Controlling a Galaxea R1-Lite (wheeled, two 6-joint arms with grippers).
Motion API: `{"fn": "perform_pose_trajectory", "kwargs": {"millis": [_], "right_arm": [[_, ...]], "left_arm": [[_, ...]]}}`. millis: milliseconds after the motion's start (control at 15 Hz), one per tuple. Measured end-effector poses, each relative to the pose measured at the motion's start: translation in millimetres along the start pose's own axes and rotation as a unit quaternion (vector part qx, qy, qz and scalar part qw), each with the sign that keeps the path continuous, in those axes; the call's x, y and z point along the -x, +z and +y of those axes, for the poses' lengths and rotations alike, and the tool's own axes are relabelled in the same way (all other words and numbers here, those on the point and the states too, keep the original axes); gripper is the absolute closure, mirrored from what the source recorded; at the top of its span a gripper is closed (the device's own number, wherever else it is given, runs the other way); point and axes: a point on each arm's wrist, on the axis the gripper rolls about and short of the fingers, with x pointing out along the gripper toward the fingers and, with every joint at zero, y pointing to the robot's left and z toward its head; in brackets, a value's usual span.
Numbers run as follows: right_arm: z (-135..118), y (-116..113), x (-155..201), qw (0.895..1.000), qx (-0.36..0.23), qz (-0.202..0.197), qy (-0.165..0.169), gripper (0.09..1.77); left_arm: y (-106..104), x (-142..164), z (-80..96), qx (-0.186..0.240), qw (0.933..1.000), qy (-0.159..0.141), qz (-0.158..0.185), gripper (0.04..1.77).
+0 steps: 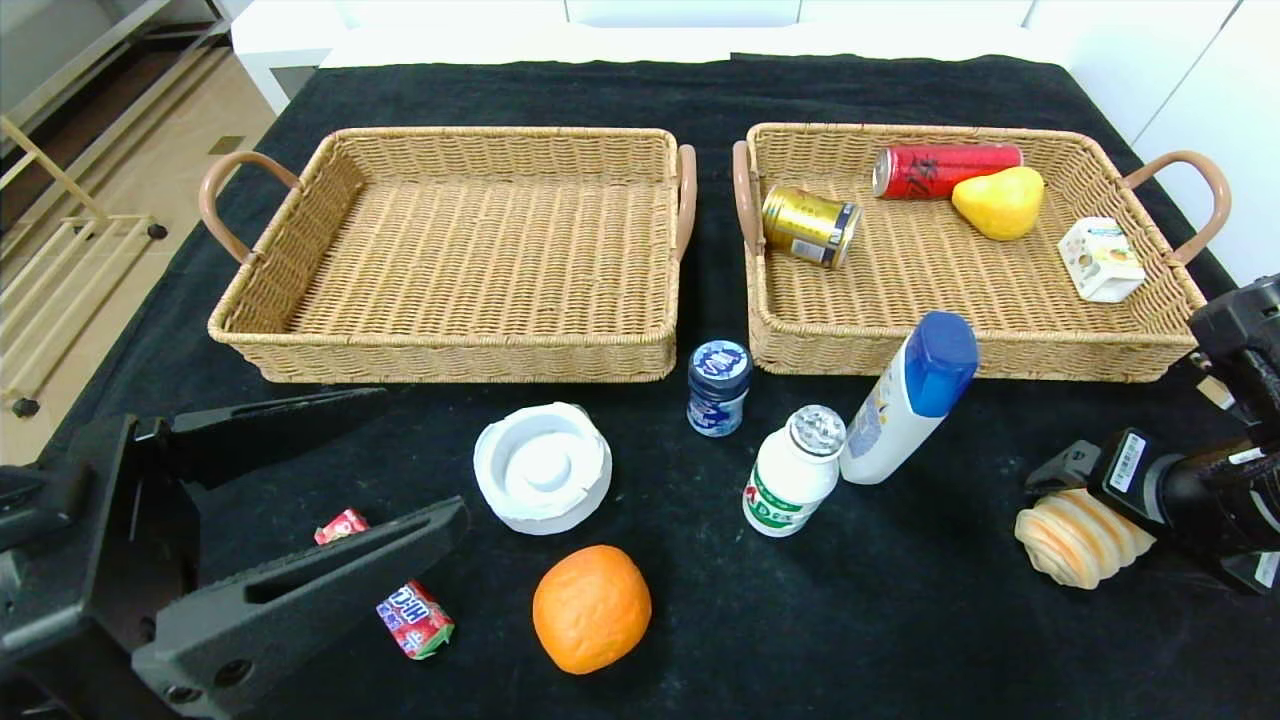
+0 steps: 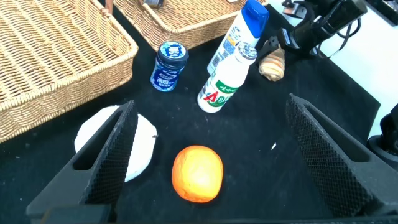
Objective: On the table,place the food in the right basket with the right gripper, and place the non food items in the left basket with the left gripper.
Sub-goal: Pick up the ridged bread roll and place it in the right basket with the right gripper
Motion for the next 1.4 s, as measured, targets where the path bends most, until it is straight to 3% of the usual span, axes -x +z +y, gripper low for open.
{"fn": "perform_pose_trajectory", "kwargs": {"millis": [133,200,400,733,1400], "right_arm": [[0,0,-1,1.000,0.000,0.002,-0.002,0.17],[0,0,-2,1.000,0.000,0.003,-0.002,0.38],[-1,-1,-3,1.000,0.000,0.007,-0.002,0.80],[-3,-4,-6,1.000,0.002,0.011,-0.010,1.22],[-1,-7,-10,1.000,0.010,0.013,-0.014,1.28]], "left_arm": [[0,0,0.0,0.000,1.0000,0.000,0.000,0.09],[0,0,0.0,0.000,1.0000,0.000,0.000,0.09],[-1,0,0.0,0.000,1.0000,0.000,0.001,0.09],[-1,0,-0.1,-0.001,1.0000,0.000,0.001,0.09],[-2,0,-0.7,0.000,1.0000,-0.003,0.003,0.09]]}}
